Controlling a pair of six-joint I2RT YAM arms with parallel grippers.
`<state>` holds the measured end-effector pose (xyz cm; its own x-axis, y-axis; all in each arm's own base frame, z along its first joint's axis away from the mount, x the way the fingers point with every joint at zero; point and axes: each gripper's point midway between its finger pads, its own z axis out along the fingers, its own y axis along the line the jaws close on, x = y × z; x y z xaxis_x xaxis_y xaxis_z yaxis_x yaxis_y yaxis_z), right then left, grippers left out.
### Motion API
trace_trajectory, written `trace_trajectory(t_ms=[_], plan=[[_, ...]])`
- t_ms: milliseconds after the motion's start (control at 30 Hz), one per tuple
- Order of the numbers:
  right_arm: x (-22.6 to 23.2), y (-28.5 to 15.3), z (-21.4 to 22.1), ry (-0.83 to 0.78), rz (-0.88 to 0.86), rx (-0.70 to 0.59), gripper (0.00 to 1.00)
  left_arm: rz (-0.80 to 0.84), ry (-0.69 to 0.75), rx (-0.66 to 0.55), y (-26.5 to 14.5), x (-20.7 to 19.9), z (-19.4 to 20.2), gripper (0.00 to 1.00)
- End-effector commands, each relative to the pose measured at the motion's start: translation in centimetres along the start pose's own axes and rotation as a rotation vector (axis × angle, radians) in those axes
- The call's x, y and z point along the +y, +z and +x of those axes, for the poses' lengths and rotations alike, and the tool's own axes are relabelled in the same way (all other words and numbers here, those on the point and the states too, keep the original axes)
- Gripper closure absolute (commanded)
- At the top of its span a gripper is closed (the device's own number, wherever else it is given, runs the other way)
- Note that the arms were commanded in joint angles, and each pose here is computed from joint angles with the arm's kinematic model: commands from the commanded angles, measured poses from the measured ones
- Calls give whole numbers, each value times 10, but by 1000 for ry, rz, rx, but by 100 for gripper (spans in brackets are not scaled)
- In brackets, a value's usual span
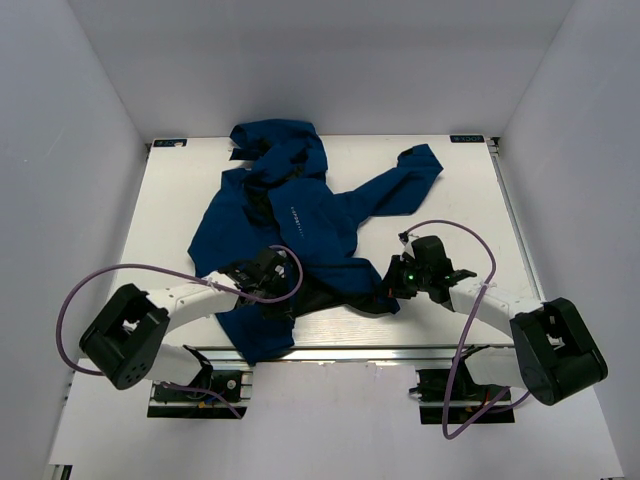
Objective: Zip up the jacket
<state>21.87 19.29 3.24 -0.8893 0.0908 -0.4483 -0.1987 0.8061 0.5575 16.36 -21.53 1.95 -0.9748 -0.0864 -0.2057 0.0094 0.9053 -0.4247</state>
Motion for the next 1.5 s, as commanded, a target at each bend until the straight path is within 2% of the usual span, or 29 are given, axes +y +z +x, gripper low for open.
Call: trace_trajectory(t_ms=[0, 67, 233, 333, 567, 667, 800, 900, 1067, 1333, 1367, 1467], plan=[[-1, -1, -11, -28, 23, -27, 100, 0, 26, 31, 1, -2, 2, 80], [-2, -1, -11, -28, 25, -25, 100, -3, 33, 32, 0, -3, 1, 76], [-2, 1, -9, -30, 23, -15, 100, 31, 39, 19, -3, -10, -2, 57], [-2, 1, -7, -29, 17, -7, 100, 52, 35, 14, -5, -15, -4, 55], [-1, 2, -5, -29, 11, 1, 100, 55, 15, -4, -10, -19, -7, 59], [-2, 2, -3, -28, 11, 8, 100, 70, 12, -12, -14, -24, -10, 69], [-1, 3, -1, -28, 3, 15, 100, 72, 9, -18, -17, -25, -11, 75], [-2, 4, 0, -28, 5, 19, 100, 78, 7, -14, -18, -26, -10, 73], [-2, 4, 0, -31, 0, 23, 100, 78, 6, -12, -18, -26, -10, 62], [-2, 4, 1, -30, -2, 26, 100, 65, 5, -13, -20, -24, -10, 65], [-2, 5, 1, -29, -1, 28, 100, 67, 6, -15, -21, -25, -10, 65], [-2, 5, 2, -29, -3, 30, 100, 73, 7, -26, -24, -27, -12, 79]])
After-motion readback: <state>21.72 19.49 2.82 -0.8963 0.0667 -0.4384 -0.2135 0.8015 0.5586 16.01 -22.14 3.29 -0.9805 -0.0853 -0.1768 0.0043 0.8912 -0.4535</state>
